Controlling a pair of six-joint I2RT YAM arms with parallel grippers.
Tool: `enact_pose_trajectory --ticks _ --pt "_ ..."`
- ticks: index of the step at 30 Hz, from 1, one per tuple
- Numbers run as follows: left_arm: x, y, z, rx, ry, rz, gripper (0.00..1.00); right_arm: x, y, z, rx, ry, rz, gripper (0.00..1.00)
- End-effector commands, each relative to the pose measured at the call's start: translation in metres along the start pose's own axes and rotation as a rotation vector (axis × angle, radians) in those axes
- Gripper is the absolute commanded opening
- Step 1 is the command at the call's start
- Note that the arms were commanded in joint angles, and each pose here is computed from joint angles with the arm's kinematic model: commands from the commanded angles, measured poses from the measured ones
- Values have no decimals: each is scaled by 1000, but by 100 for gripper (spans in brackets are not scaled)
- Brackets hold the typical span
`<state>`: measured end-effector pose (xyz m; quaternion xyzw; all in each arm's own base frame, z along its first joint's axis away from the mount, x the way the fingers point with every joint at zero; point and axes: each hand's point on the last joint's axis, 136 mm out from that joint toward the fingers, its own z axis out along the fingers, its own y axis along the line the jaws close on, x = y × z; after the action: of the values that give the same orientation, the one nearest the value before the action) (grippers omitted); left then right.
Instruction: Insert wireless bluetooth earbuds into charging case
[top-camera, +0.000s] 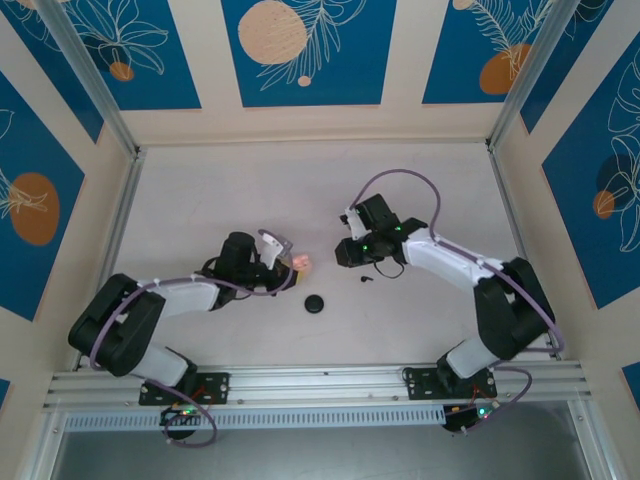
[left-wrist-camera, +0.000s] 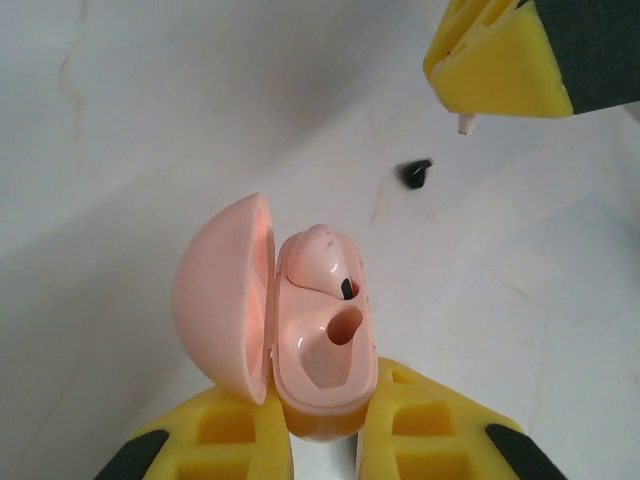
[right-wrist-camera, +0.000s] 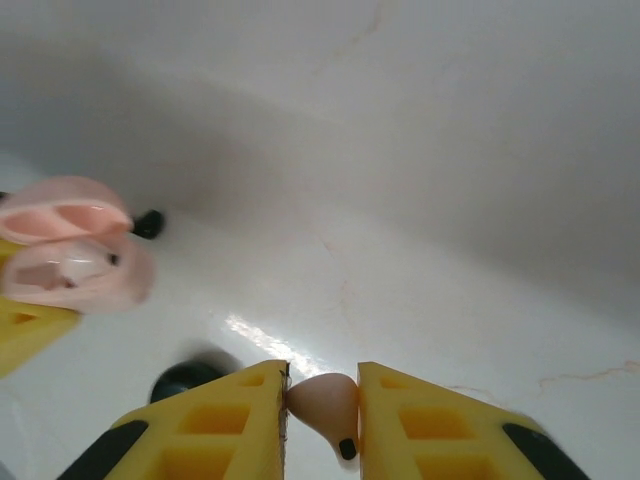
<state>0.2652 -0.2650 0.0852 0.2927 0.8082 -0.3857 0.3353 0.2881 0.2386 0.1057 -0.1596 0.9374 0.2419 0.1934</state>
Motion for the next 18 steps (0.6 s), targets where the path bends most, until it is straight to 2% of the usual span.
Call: enact_pose_trajectory --ticks 1,9,18 --pt "-24 -28 6 139 -67 117 9 -17 22 -20 -126 -128 -26 22" --pt "-30 -53 17 270 -95 182 10 -21 42 -48 -224 -261 -121 22" --pt "-29 -61 25 309 -81 194 10 -20 68 -61 -344 -328 -208 22"
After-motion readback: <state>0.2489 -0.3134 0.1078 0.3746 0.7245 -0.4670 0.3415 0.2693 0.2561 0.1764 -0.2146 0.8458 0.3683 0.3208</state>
